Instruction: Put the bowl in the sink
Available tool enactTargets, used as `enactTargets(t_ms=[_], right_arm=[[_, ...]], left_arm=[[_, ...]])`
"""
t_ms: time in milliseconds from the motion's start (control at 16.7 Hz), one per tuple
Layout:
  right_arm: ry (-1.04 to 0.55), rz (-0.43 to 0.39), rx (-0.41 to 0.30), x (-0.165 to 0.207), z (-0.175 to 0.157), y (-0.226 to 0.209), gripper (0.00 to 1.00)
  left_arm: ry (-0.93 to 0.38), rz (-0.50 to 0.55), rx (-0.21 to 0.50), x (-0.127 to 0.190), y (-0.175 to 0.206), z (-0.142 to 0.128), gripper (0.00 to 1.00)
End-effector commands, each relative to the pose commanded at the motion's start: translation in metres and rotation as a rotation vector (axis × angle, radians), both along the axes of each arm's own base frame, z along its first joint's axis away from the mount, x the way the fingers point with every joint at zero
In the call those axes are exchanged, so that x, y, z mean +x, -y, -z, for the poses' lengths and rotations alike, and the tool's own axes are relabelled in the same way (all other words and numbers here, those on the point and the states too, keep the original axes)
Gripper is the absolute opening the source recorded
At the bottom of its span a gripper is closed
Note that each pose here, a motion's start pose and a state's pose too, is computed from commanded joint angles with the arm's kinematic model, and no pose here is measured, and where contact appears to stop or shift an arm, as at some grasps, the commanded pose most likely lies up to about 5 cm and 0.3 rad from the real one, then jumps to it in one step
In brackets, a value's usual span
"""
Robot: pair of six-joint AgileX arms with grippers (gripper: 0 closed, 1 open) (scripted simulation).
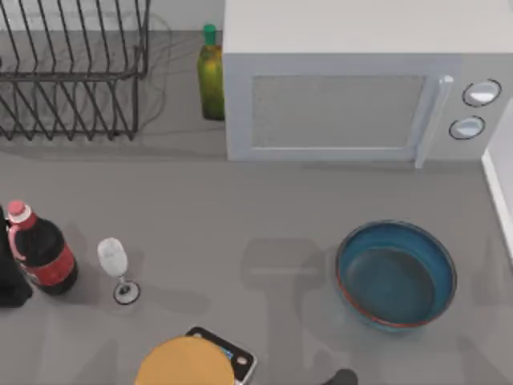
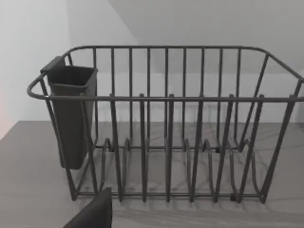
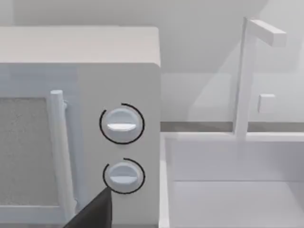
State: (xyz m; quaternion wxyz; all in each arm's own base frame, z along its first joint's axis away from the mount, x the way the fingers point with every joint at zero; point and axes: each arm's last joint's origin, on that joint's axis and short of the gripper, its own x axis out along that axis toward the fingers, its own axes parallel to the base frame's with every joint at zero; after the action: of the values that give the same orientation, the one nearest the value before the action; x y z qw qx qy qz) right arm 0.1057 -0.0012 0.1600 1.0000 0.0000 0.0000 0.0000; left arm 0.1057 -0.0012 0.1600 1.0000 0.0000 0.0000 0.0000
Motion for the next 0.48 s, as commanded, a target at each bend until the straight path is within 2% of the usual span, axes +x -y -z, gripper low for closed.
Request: enactTargets(t_ms=[240, 480], right_arm=[[-0.030, -0.011, 0.010, 0.000, -0.005, -0.001, 1.00], [-0.204, -0.055, 0.057, 0.005, -0.035, -0.007, 1.00]], left_arm=[[0.000, 0.000, 0.000, 0.000, 0.000, 0.000, 1.00], [0.000, 0.000, 0.000, 0.000, 0.000, 0.000, 1.00]])
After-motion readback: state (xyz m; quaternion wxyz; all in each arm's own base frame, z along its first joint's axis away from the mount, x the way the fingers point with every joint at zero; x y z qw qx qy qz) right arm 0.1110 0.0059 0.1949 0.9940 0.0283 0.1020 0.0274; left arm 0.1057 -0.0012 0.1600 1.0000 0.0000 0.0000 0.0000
